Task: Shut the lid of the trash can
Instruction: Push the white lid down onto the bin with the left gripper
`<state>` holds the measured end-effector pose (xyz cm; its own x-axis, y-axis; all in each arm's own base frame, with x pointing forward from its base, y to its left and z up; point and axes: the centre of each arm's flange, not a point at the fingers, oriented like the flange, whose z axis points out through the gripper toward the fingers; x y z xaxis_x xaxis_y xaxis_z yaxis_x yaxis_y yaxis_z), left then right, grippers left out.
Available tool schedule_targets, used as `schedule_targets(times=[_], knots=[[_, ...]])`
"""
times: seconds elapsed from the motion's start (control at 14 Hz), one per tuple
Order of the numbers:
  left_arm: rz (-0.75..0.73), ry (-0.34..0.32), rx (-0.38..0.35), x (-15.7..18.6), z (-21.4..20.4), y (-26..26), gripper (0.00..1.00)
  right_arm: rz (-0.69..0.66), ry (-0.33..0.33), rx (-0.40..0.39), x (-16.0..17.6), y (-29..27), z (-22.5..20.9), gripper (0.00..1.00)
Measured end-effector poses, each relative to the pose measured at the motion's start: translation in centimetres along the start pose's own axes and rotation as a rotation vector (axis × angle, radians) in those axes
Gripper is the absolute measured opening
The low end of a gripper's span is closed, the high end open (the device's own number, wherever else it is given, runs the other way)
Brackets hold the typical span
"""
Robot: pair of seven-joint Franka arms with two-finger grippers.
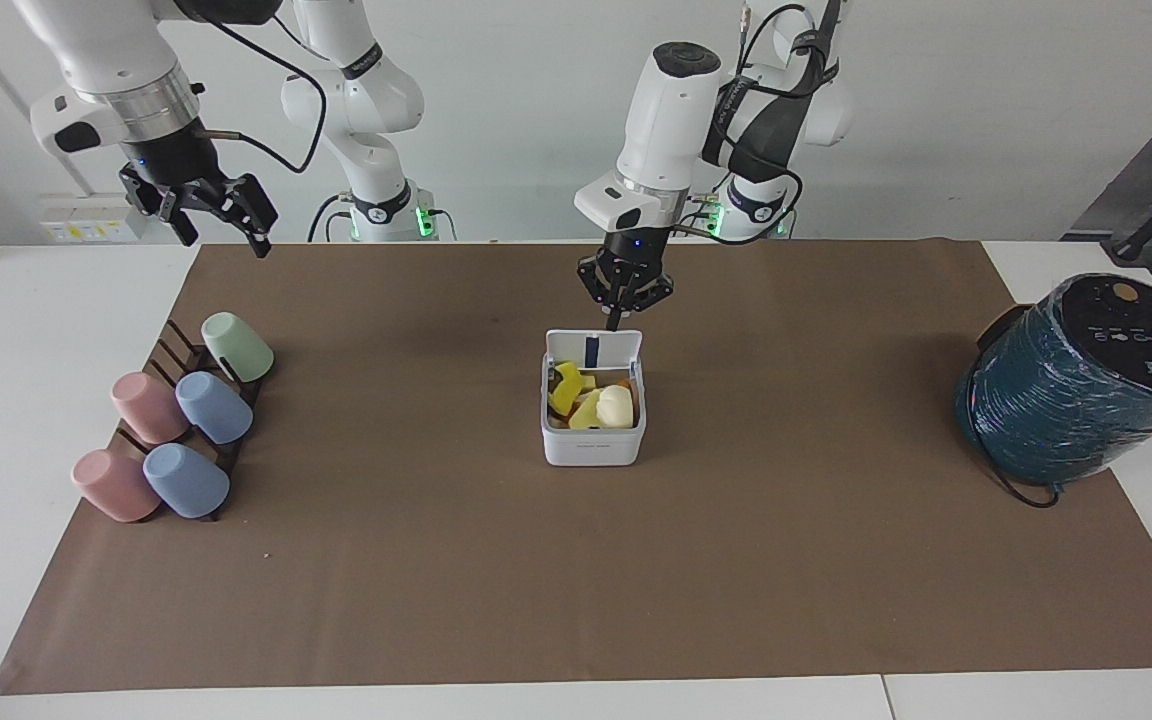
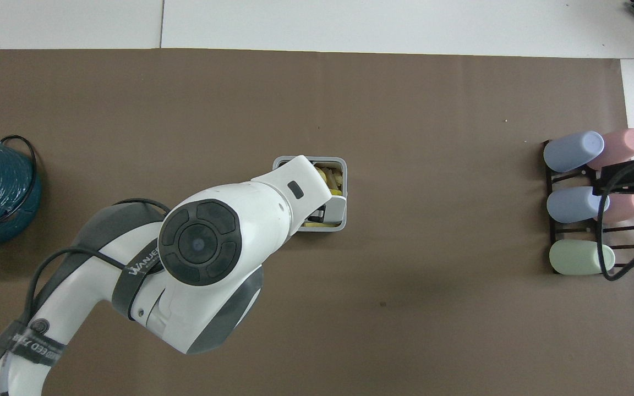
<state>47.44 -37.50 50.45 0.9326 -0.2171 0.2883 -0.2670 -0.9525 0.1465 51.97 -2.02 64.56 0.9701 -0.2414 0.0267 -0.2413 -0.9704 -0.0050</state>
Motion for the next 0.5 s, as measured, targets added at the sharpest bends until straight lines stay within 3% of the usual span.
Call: schedule_targets(times=[0.5], knots=[[-0.037,0.05,-0.01,1.8,5.2,-1.8,0.01,0.0,0.0,0.0,0.0,0.0,0.0,1.0]])
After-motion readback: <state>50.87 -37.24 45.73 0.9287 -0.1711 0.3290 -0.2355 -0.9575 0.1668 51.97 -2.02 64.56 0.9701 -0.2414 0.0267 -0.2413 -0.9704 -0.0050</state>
